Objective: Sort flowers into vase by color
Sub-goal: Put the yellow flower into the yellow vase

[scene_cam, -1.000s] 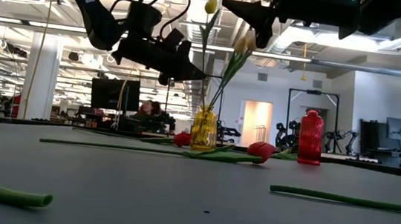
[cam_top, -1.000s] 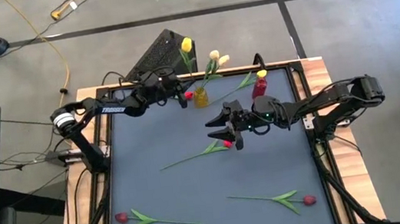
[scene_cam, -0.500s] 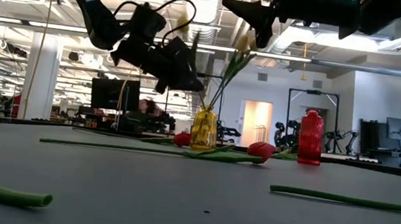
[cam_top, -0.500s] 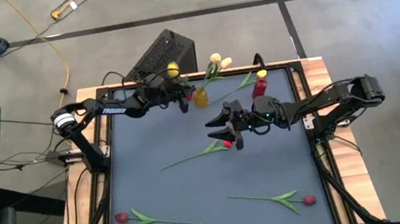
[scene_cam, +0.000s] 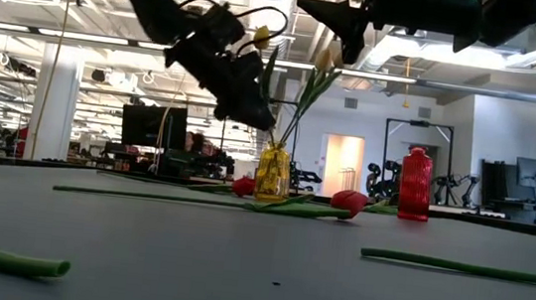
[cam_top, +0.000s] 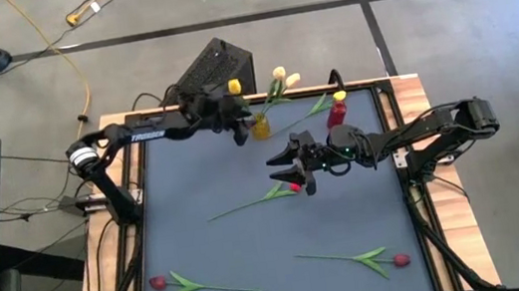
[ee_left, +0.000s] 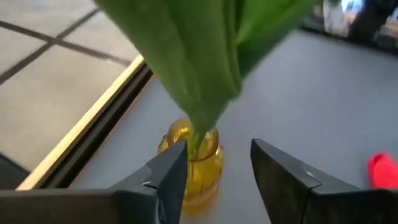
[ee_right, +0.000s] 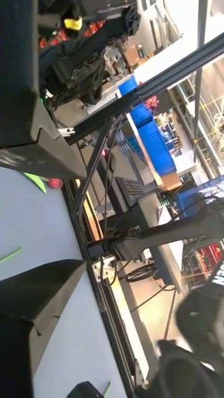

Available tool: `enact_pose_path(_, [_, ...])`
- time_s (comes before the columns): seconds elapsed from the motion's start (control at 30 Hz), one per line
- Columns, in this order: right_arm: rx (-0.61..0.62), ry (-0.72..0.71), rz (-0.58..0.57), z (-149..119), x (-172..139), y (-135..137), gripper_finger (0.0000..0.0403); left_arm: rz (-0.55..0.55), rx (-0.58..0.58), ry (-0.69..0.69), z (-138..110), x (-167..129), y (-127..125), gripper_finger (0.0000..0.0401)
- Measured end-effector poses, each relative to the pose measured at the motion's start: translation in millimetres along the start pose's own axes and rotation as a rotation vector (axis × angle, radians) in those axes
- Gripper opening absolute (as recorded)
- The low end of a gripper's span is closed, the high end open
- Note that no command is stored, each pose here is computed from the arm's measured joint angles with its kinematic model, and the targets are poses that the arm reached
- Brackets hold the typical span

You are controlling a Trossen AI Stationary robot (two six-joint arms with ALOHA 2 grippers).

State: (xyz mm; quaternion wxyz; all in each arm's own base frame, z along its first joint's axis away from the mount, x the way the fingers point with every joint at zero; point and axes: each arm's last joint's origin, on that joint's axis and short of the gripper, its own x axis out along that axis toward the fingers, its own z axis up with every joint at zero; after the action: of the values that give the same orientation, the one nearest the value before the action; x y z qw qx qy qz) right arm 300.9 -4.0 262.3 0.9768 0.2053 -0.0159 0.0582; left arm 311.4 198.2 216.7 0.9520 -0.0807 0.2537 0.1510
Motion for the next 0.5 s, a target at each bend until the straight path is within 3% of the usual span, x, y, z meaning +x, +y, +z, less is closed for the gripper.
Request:
enact_pose_path(0.17, [0.000, 0.003, 0.007, -1, 0, 2, 0.0249, 0.001, 0.099, 0.174, 20, -10, -1, 0.0186])
enact_pose_path(0.5, [0.001, 0.005, 0.013, -2, 0, 4, 0.0249, -0.105, 0.282, 0.480, 52, -47, -8, 0.0188])
